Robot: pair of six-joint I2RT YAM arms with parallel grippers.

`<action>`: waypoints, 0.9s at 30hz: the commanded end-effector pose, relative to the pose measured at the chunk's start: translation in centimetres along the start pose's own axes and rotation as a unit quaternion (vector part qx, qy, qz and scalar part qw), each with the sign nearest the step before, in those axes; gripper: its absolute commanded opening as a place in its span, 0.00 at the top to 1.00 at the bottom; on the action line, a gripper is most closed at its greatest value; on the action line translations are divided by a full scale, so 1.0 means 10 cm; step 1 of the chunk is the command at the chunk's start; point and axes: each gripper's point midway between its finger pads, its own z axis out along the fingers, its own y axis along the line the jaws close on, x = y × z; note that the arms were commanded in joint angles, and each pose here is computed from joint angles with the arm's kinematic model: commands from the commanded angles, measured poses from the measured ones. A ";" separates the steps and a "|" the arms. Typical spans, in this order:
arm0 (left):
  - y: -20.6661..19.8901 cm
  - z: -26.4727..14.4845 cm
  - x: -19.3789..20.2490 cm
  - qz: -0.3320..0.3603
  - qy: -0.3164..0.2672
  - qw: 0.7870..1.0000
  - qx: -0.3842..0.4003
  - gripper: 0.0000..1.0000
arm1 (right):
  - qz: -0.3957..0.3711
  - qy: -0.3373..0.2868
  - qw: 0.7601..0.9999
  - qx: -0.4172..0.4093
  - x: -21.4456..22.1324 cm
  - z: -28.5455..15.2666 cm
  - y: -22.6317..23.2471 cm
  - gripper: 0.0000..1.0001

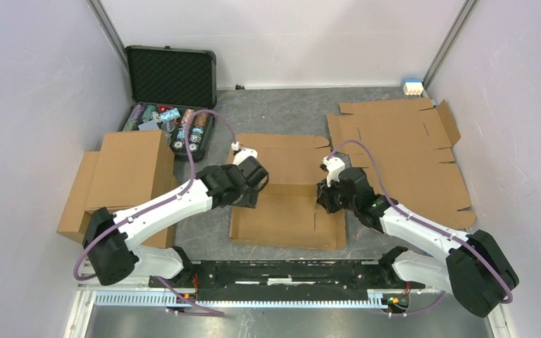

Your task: Fold the paper box

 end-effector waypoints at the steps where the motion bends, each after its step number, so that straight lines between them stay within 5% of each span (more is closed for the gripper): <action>1: -0.36 -0.47 -0.27 0.057 -0.083 0.994 0.031 0.25 | -0.018 -0.018 1.000 0.007 -0.17 -0.04 0.00 0.99; 6: -1.26 -0.80 -0.11 0.144 -0.109 0.970 0.163 0.24 | -0.018 -0.010 1.000 0.007 -0.21 0.01 0.00 1.00; 12: -2.11 -1.01 0.37 0.238 -0.110 0.917 0.302 0.23 | -0.017 -0.021 0.999 -0.021 -0.34 0.03 0.11 1.00; 19: -2.50 -1.05 0.77 0.343 -0.127 0.875 0.317 0.18 | 0.000 -0.007 0.998 -0.055 -0.31 0.08 0.18 1.00; 27: -2.66 -0.90 0.80 0.365 -0.139 0.870 0.302 0.18 | 0.015 -0.016 0.997 -0.076 -0.36 0.09 0.19 1.00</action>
